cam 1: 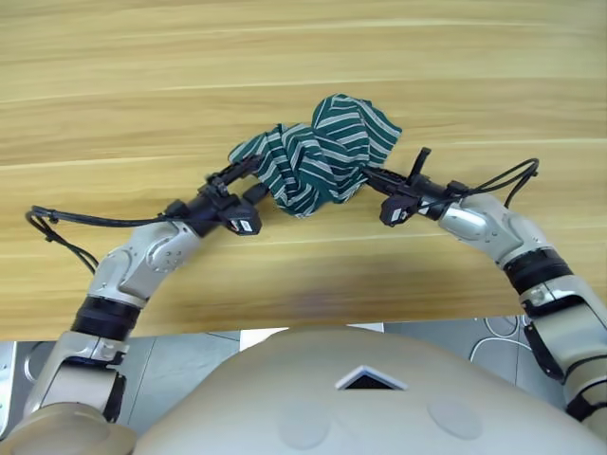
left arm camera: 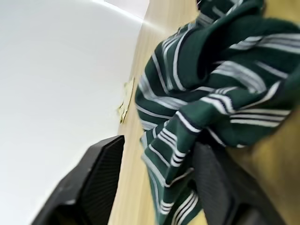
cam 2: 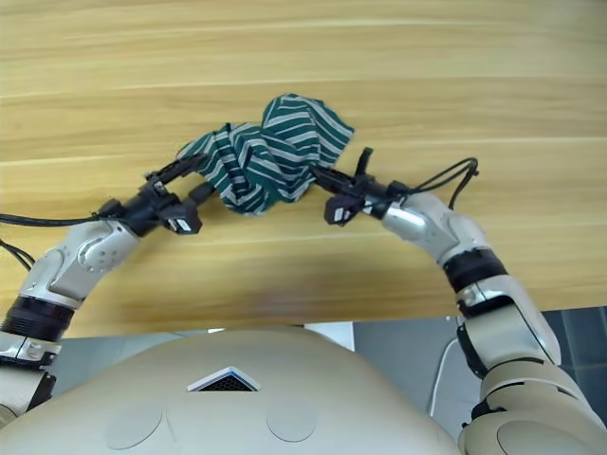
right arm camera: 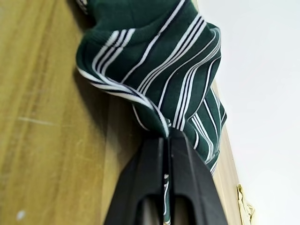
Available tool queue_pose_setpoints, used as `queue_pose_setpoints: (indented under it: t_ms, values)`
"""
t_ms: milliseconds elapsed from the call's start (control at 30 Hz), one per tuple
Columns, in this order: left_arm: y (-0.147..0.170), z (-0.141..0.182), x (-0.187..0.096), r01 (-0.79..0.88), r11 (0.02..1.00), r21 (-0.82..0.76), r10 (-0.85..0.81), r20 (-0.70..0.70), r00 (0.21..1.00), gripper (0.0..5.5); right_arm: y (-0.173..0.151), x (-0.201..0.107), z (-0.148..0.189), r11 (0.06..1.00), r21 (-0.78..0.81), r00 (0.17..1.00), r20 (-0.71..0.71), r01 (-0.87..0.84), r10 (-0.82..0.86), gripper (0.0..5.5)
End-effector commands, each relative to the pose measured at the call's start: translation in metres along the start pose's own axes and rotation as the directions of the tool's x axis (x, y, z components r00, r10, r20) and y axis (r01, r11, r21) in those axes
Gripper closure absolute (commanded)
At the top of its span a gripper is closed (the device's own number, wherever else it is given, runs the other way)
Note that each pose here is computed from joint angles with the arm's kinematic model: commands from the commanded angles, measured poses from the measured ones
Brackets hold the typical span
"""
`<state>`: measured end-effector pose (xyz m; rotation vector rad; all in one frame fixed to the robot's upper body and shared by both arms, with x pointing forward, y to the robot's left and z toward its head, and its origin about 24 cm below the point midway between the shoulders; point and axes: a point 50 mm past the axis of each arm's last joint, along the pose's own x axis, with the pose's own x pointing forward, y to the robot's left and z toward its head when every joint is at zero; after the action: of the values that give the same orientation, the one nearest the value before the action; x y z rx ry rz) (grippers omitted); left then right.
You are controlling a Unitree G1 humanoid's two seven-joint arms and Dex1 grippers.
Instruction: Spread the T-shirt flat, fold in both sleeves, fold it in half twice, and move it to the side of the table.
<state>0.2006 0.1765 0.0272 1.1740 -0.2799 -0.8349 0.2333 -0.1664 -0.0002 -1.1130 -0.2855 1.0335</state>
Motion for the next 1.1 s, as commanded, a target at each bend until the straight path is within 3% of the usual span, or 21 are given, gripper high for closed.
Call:
queue_pose_setpoints:
  t_ms: [33,167,367,633,733,867,1000,1100]
  values:
    - [-0.007,-0.003,0.002,0.056,0.998,-0.012,-0.056,-0.006,0.998,3.68,0.050,-0.012,-0.007,0.974,0.056,0.969,-0.101,-0.220,0.224,5.50]
    - [-0.015,-0.005,0.001,0.103,0.994,-0.032,-0.103,-0.015,0.995,4.55,0.049,-0.011,-0.006,0.974,0.055,0.970,-0.093,-0.219,0.224,5.50]
    - [-0.011,-0.007,0.000,0.079,0.996,-0.029,-0.079,-0.021,0.997,5.39,0.049,-0.010,-0.005,0.976,0.054,0.972,-0.087,-0.212,0.216,5.50]
    - [0.009,0.001,-0.004,-0.089,0.990,-0.106,0.093,0.040,0.995,5.48,0.045,-0.012,-0.005,0.982,0.068,0.979,-0.087,-0.179,0.184,5.50]
    - [0.007,0.011,-0.023,-0.086,0.955,-0.283,0.119,0.104,0.987,5.48,0.026,-0.030,0.003,0.985,0.175,0.999,-0.035,-0.002,0.009,5.50]
    - [0.018,0.014,-0.049,-0.132,0.886,-0.445,0.209,0.127,0.970,5.48,-0.004,-0.077,0.018,0.913,0.319,0.963,0.003,0.253,-0.268,5.50]
    - [0.034,0.036,-0.077,-0.123,0.815,-0.566,0.309,0.246,0.919,5.48,-0.035,-0.120,0.055,0.798,0.451,0.845,0.157,0.399,-0.511,5.50]
    - [0.064,0.035,-0.086,-0.197,0.772,-0.605,0.450,0.299,0.841,5.48,-0.063,-0.130,0.069,0.719,0.524,0.720,0.257,0.457,-0.645,5.50]
